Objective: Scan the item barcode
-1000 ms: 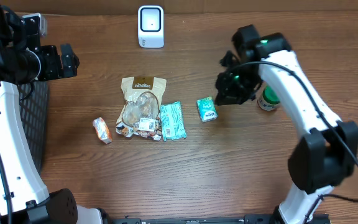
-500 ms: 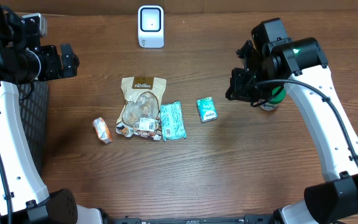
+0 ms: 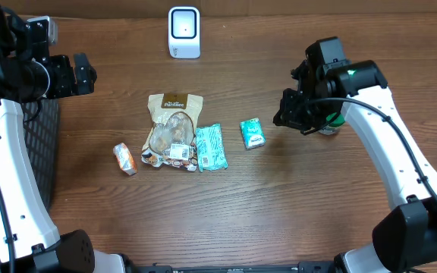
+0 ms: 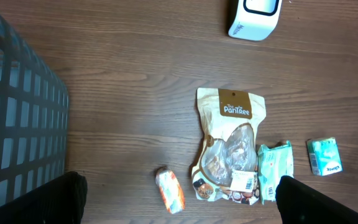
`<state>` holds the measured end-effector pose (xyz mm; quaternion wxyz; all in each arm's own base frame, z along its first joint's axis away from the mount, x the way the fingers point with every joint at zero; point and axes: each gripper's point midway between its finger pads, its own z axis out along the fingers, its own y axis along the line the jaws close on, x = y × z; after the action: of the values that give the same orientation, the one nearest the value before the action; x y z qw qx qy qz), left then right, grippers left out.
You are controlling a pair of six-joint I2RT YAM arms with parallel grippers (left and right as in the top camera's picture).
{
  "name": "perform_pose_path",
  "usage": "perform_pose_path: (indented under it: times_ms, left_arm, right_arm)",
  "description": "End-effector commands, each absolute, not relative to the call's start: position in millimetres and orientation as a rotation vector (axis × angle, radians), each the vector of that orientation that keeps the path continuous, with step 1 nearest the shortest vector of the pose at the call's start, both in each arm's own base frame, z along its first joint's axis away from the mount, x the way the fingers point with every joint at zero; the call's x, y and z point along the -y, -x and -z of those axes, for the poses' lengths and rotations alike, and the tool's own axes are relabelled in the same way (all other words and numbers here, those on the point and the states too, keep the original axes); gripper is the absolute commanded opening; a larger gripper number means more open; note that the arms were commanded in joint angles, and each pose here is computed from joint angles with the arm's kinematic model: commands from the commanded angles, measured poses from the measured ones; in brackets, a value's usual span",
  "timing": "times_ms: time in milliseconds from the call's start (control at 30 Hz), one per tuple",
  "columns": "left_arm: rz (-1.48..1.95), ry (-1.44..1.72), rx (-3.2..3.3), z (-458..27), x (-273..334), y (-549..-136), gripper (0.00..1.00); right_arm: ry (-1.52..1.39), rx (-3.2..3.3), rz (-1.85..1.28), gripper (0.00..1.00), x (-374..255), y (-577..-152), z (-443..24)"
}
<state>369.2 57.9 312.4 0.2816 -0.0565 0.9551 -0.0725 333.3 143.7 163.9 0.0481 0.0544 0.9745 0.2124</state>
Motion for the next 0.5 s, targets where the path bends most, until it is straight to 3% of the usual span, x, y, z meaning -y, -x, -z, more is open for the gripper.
perform_pose_path:
  times_ms: [0,467]
  left_arm:
    - [0.194,0.119,-2.549,-315,-56,-371,0.99]
    - [0.194,0.119,-2.549,-315,-56,-371,0.99]
  right_arm:
    - [-0.192,-2.967,-0.673,0.13,-146,-334,-159]
    - [-0.303,-2.974,-0.617,0.13,-142,-348,-130]
